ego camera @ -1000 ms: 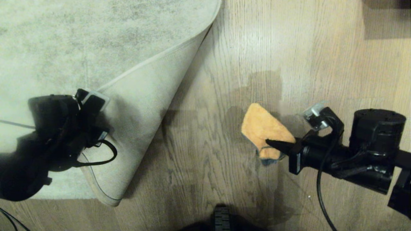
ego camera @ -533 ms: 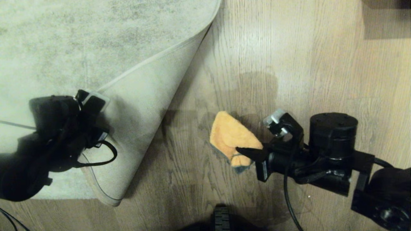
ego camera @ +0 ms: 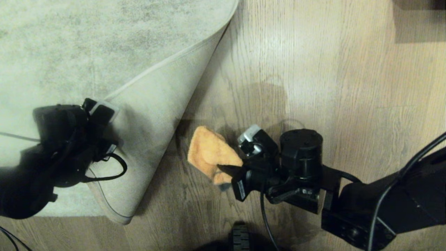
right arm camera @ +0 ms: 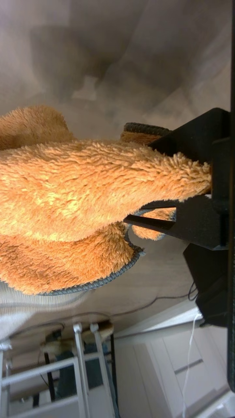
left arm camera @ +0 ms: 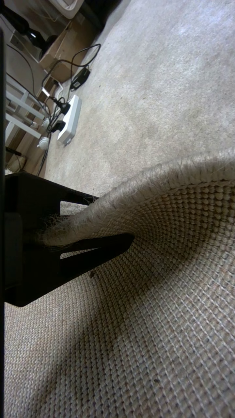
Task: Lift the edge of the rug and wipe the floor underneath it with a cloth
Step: Wipe the floor under the carpet with a rag
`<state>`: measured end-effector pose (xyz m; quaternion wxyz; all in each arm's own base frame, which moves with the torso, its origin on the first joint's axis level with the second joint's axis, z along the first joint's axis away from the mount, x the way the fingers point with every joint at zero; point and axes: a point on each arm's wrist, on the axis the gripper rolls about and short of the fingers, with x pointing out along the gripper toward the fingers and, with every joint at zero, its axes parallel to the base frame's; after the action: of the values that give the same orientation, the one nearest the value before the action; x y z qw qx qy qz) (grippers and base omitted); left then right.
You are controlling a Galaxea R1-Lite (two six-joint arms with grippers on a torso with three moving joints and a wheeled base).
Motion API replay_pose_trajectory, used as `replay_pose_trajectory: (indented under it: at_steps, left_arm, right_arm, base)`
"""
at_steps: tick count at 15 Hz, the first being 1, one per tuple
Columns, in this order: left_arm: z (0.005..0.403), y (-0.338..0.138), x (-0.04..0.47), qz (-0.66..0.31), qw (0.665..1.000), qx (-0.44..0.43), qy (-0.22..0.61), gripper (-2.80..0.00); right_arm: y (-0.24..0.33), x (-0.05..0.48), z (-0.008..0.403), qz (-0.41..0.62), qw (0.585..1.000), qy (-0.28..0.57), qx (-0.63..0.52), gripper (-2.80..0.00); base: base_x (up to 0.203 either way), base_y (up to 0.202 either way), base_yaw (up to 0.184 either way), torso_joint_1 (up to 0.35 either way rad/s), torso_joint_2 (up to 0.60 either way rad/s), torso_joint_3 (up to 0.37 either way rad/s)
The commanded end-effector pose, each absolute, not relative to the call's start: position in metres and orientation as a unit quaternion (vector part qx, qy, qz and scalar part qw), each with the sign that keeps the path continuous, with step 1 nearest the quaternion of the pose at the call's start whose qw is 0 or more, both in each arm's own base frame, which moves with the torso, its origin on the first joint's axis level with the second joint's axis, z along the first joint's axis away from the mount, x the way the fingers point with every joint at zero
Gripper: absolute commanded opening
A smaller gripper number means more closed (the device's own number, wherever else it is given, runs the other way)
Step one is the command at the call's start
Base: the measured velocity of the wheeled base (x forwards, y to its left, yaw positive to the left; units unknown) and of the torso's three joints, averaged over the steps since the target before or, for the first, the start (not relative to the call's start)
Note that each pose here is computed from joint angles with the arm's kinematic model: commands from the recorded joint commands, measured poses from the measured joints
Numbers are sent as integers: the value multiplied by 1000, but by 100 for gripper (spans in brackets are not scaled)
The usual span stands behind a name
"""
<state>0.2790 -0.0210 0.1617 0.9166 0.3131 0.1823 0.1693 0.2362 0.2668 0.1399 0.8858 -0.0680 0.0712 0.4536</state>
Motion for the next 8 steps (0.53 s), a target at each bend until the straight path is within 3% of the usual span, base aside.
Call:
replay_pose_trajectory:
  at_steps: [1,8]
  left_arm:
    - [161,-21,279,170,916,314,183,-280]
    - [159,-21,280,177,917,304,185,-280]
  right_arm:
    - [284,239,127,462,880,79,-73,-280]
    - [320,259,105,398,913,72,-41,-280]
  base:
    - [0,0,0,0,0,0]
    - [0,0,0,0,0,0]
